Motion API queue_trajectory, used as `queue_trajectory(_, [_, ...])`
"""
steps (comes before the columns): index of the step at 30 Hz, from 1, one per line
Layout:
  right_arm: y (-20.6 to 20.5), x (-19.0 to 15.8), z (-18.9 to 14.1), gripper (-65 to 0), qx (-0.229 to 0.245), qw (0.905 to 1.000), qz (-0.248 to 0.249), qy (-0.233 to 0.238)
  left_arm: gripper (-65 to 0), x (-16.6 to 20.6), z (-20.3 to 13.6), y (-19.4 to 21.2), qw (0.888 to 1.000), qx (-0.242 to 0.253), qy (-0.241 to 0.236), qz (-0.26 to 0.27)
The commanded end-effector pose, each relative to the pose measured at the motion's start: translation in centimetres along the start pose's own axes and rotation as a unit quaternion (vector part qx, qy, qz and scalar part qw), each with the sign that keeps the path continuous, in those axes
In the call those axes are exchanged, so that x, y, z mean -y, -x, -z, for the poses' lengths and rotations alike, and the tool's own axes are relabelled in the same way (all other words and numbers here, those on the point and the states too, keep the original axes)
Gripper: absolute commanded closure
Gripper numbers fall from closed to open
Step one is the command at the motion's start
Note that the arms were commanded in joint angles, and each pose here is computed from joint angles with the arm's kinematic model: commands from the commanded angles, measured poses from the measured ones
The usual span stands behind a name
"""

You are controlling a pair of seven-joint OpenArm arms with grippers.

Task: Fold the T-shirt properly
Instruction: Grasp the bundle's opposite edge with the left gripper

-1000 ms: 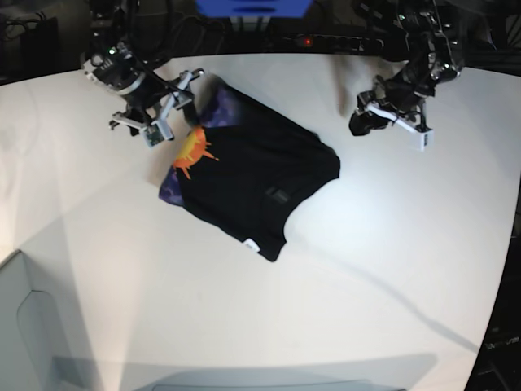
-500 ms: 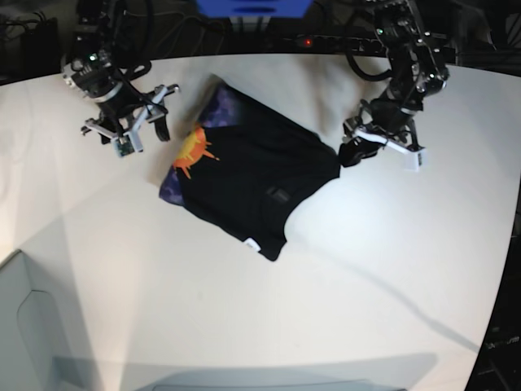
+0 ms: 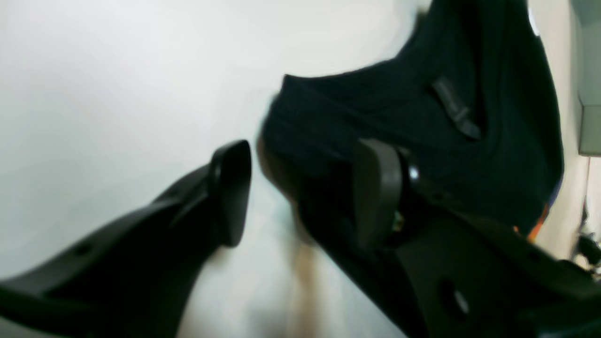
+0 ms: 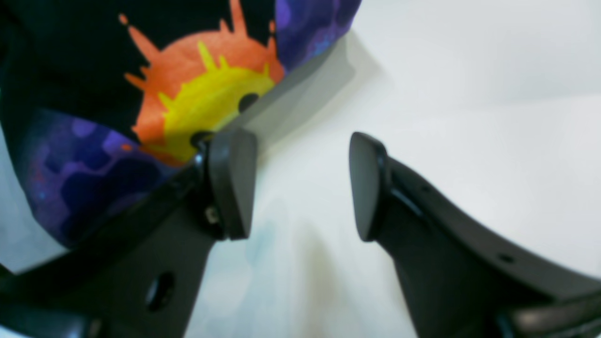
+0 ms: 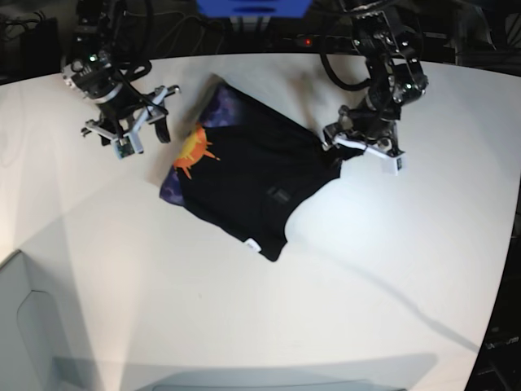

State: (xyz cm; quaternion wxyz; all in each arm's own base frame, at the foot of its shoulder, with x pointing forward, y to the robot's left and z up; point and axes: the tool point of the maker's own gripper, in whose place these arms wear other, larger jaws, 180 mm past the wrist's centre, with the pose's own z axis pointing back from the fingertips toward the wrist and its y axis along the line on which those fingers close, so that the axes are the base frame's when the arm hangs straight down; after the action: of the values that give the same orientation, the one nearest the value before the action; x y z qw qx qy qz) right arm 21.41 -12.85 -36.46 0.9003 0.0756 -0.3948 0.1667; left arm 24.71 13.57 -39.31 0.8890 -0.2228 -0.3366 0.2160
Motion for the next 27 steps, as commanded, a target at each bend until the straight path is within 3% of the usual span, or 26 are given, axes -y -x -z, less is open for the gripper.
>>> queue_trajectory(1, [-0.9,0.0,-0.2,-31.6,0.019,0.9998,-0.002,-0.001,-34.0,0.5,0.1,-0.3,1.0,0.006,0.009,-0.002])
queue_trajectory(6, [-0.9,-0.1,-0.2,-31.6,0.019,0.9998,-0.002,-0.002,-34.0,-0.3,1.1,1.4,1.0,-0.02,0.006,-0.018])
queue_trajectory(16, [-1.0,0.0,-0.2,-31.5,0.02,0.9998,-0.003,-0.002,-33.3,1.5,1.2,0.6,0.998,-0.008,0.046,-0.041])
queue_trajectory(19, [-0.9,0.0,-0.2,-31.5,0.019,0.9998,-0.003,-0.002,-25.4,1.6,1.3,0.5,0.998,-0.007,0.048,-0.041])
queue_trajectory(23, [-0.9,0.0,-0.2,-31.5,0.019,0.9998,-0.003,-0.002,-1.1,1.8,1.2,0.5,0.998,-0.006,0.05,-0.041])
queue_trajectory(27, [-0.8,0.0,-0.2,-31.5,0.017,0.9998,-0.004,-0.002,-0.6,2.8,1.0,0.6,0.998,-0.006,0.059,-0.028])
